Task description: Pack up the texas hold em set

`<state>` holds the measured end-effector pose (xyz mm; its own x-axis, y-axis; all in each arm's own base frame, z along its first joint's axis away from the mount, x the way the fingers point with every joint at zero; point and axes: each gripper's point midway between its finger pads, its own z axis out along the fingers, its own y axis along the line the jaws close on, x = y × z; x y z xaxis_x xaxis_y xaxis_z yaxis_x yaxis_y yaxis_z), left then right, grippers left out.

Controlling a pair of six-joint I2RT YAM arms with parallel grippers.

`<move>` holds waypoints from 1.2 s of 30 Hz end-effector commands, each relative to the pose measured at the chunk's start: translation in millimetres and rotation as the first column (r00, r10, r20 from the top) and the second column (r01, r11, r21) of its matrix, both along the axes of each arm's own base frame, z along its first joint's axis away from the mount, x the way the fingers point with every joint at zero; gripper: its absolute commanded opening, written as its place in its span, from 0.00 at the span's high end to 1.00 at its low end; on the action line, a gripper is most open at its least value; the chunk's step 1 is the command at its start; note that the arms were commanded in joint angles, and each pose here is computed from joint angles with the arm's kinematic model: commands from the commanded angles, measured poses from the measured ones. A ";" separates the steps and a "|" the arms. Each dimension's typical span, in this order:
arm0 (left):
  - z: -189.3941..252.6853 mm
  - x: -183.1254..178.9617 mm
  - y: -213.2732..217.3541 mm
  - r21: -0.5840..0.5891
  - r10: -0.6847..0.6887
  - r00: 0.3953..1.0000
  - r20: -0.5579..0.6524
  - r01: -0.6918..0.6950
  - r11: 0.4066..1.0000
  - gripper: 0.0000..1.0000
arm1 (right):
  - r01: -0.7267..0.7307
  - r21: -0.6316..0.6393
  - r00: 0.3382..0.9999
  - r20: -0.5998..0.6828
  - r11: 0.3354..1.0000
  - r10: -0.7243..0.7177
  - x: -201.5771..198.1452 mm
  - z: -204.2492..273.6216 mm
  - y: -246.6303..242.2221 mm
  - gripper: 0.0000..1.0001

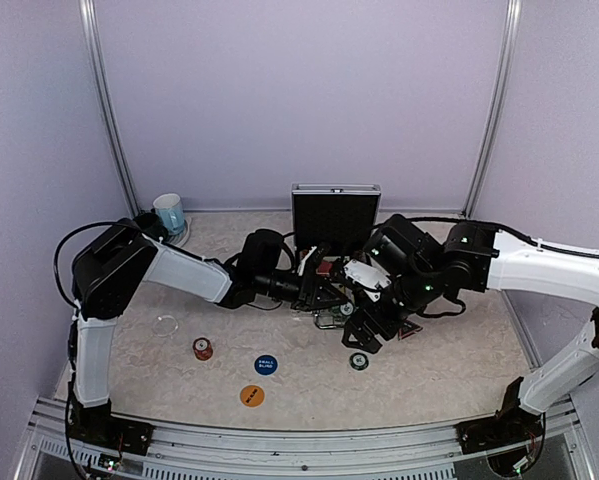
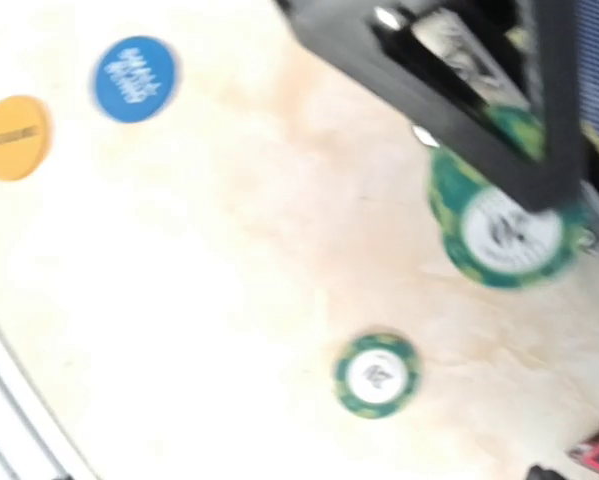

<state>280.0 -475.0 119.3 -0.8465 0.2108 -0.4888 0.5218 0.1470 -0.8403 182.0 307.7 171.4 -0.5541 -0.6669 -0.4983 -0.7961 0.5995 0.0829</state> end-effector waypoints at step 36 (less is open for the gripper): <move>0.4 83.5 -61.8 0.276 -0.266 0.655 0.707 0.090 0.957 1.00 | 0.375 0.107 0.910 0.145 0.921 -0.387 44.8 45.1 -65.3 0.03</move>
